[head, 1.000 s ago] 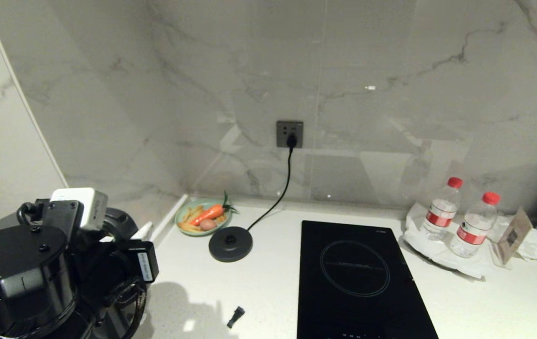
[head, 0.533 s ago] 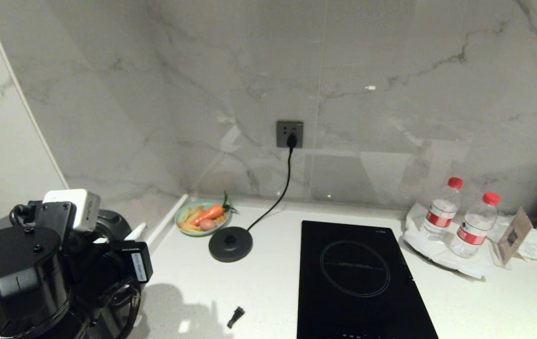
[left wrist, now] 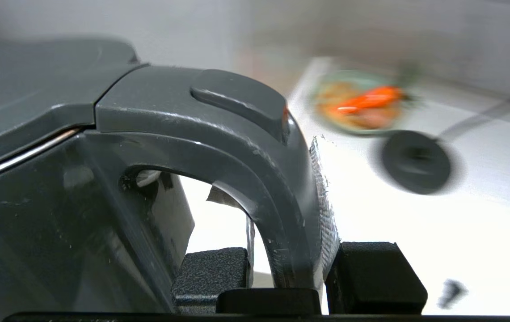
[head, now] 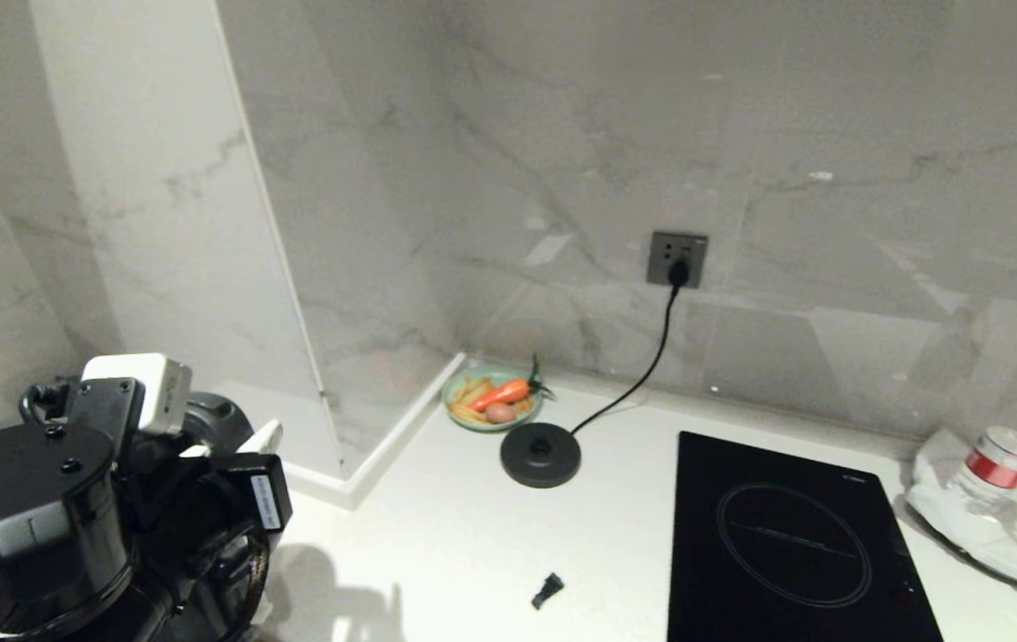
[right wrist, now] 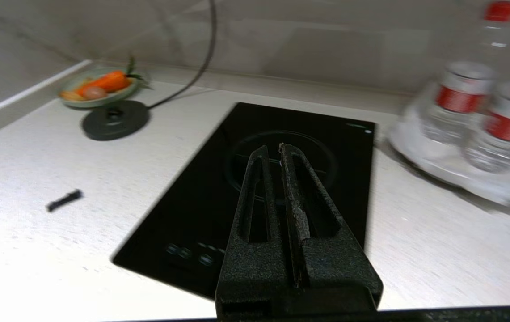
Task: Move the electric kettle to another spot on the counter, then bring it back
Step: Place it by the sink
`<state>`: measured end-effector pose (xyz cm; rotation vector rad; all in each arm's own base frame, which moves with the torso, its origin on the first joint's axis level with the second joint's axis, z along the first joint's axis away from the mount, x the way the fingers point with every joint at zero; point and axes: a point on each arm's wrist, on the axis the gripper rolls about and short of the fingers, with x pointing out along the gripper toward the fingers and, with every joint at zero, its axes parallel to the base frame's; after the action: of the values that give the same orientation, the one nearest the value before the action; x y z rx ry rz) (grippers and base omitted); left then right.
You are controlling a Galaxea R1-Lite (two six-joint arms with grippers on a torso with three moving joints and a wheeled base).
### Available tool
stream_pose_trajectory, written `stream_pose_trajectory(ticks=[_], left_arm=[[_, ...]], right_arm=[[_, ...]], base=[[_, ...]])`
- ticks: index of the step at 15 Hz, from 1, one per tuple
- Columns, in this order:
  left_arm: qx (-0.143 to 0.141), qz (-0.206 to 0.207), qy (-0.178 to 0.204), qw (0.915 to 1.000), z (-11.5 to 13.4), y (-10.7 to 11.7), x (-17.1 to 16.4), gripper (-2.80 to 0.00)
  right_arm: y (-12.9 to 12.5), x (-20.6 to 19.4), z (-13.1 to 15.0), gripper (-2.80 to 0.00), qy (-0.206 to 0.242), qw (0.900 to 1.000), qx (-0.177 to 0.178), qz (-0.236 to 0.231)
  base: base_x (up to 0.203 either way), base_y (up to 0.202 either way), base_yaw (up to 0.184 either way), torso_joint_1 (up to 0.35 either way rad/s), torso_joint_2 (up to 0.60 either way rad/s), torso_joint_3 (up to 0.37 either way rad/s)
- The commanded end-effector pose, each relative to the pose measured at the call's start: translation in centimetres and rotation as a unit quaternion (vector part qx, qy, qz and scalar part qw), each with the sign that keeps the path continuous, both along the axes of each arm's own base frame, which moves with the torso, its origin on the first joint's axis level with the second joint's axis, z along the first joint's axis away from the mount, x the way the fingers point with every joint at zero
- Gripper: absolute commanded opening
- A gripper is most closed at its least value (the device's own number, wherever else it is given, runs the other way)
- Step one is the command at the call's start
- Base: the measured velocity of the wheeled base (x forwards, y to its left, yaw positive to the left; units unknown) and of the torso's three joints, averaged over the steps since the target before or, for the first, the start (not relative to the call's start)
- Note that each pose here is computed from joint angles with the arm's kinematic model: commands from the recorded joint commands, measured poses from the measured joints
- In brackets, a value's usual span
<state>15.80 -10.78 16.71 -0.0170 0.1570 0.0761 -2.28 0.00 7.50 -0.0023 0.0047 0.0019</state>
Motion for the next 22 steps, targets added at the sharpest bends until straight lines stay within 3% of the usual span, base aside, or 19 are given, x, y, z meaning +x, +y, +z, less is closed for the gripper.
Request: stream_pose_trajectory(ticks=[1,19,22], left_arm=[[-0.001,0.003,-0.002,1.0000,0.04,-0.02,0.05,-2.80],[-0.005,0.003,-0.007,1.0000,0.31,-0.05,0.13,-2.80],[-0.002,0.036,-0.004,0.9994,0.15,0.81,1.01,-2.80]], right_arm=[[0.00,0.00,0.00,-2.80,0.000,1.000,0.000,0.000],[0.00,0.00,0.00,-2.80,0.000,1.000,0.000,0.000],[0.00,0.00,0.00,-2.80,0.000,1.000,0.000,0.000]], base=[[-0.003,-0.009,0.173,0.002,0.01,0.011],[-0.003,-0.008,0.168,0.000,0.01,0.005],[0.000,0.000,0.000,0.000,0.00,0.000]])
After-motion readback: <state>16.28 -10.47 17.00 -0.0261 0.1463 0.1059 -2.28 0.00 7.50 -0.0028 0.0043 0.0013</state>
